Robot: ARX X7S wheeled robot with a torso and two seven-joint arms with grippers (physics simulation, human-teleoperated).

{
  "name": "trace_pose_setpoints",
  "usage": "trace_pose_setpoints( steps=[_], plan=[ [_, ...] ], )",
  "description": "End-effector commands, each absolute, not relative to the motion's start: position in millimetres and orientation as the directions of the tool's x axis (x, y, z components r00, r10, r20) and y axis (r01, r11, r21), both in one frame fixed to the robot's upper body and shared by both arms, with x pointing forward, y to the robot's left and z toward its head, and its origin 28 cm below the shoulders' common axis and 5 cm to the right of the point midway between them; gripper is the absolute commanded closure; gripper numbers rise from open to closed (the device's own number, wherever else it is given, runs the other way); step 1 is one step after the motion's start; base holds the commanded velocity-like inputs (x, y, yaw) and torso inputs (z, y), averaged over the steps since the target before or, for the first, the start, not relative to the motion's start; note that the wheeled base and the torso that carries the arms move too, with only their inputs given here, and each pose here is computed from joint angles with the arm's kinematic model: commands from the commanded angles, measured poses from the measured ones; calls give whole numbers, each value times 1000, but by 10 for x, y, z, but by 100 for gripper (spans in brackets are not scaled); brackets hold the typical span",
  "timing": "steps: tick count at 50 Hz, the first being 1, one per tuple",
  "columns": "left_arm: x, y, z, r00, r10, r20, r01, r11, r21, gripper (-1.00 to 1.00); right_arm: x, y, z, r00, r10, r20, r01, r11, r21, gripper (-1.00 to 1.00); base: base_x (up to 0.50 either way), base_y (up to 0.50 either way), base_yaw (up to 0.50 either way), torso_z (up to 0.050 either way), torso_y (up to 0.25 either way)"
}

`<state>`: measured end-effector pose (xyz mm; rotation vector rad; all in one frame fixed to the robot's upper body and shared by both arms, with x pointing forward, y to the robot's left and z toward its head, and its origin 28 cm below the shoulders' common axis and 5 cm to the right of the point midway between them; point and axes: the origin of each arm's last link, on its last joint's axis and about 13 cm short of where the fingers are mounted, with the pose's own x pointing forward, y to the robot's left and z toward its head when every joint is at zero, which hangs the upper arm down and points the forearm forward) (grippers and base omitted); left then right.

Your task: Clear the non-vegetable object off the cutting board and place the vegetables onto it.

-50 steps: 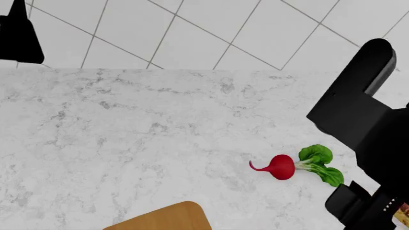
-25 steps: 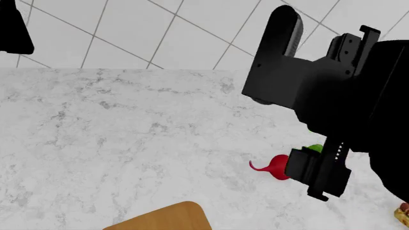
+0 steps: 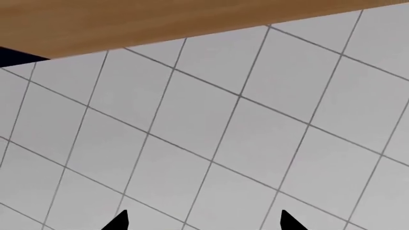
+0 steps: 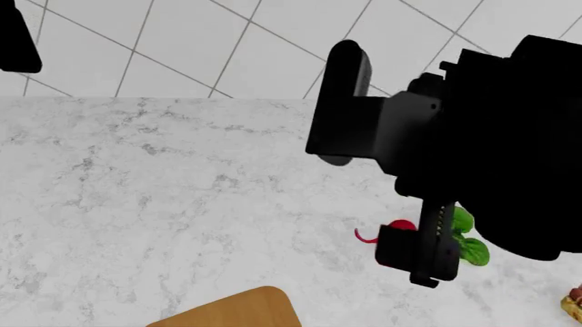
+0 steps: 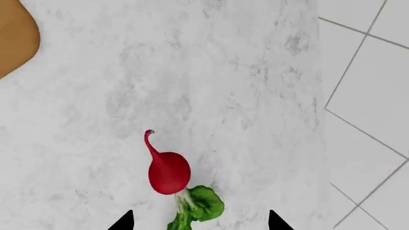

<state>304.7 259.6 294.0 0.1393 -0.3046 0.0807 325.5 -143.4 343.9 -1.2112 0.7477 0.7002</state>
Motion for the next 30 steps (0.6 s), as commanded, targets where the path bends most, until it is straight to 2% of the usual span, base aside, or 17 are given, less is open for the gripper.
trace_pose_setpoints(
  steps=[1,10,14,18,30],
  plan=[
    [3018,2599,2984,949,32,314,-72,991,116,-100,3462,-1346,3380,552,91,-829,-827,186,-530,-100,0,0,0,0,0],
    [3045,2630,2991,947,47,316,-91,988,125,-100,3628,-1390,3254,542,104,-834,-833,200,-517,-100,0,0,0,0,0],
    [3052,2638,3010,946,53,321,-98,987,125,-100,3667,-1355,3175,518,131,-845,-849,199,-489,-100,0,0,0,0,0],
    [3068,2649,3021,946,58,320,-103,987,125,-100,3659,-1354,3148,461,126,-878,-878,207,-431,-100,0,0,0,0,0],
    [3055,2675,3054,942,65,329,-110,987,120,-100,3714,-1384,3129,448,125,-885,-880,236,-412,-100,0,0,0,0,0]
  ],
)
